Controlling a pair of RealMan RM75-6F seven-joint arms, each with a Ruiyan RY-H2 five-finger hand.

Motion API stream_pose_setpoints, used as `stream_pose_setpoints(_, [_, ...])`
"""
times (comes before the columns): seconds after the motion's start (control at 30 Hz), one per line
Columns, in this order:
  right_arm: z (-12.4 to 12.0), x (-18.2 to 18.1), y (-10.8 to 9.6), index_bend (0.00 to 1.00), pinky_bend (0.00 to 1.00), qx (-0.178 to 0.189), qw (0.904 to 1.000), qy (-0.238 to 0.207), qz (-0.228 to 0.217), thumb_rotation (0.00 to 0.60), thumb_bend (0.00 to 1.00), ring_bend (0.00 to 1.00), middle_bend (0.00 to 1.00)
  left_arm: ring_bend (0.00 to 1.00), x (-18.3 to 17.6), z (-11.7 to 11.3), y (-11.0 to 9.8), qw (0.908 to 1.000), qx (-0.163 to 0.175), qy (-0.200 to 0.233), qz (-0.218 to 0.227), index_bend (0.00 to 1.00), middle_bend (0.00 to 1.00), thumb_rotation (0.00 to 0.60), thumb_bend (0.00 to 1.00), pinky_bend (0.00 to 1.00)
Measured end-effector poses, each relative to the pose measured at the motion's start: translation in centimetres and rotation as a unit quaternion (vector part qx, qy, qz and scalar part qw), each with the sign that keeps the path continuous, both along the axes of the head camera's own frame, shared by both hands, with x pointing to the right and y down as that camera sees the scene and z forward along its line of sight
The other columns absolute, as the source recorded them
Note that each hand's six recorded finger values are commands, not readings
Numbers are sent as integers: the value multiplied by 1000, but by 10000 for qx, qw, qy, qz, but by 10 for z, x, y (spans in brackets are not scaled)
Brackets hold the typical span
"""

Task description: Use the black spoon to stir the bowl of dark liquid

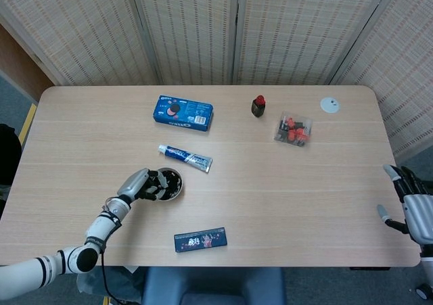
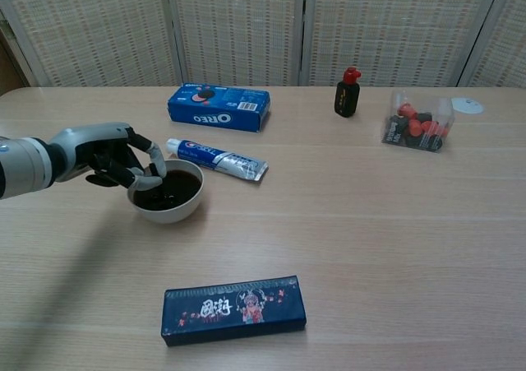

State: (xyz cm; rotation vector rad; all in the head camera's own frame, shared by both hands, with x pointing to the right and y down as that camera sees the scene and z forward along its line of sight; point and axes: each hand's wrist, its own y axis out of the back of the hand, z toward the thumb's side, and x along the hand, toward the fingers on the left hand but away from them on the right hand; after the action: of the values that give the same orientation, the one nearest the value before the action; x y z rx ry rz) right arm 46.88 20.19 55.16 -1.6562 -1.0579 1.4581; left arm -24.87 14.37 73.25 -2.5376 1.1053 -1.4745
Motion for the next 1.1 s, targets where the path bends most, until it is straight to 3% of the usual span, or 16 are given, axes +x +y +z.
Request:
stream_pose_setpoints(0.3, [-2,4,3,0,128,15,10000,19,62,600,333,0,100,1000,19,6,-17,9998,190,17,-17,640,1000,600,435,1000])
stream_pose_setpoints(0.57, [-2,3,1,0,128,19,10000,9,39,600,333,0,100,1000,2,13,-31,9989,297,-313,-176,641,1000,600,434,1000])
stream_pose_setpoints(0.83, [1,-3,-3,0,128,2,10000,-28,-56,600,332,0,100,1000,-24,7,-28,9983,243,-499,-158,643,1000,600,435,1000])
stream_pose_setpoints(1.1, [2,-4,-4,0,128,-1,10000,-32,-64,600,331,0,100,1000,-16,-3,-10,9995,33,-305,117,644,1000,600,435,1000])
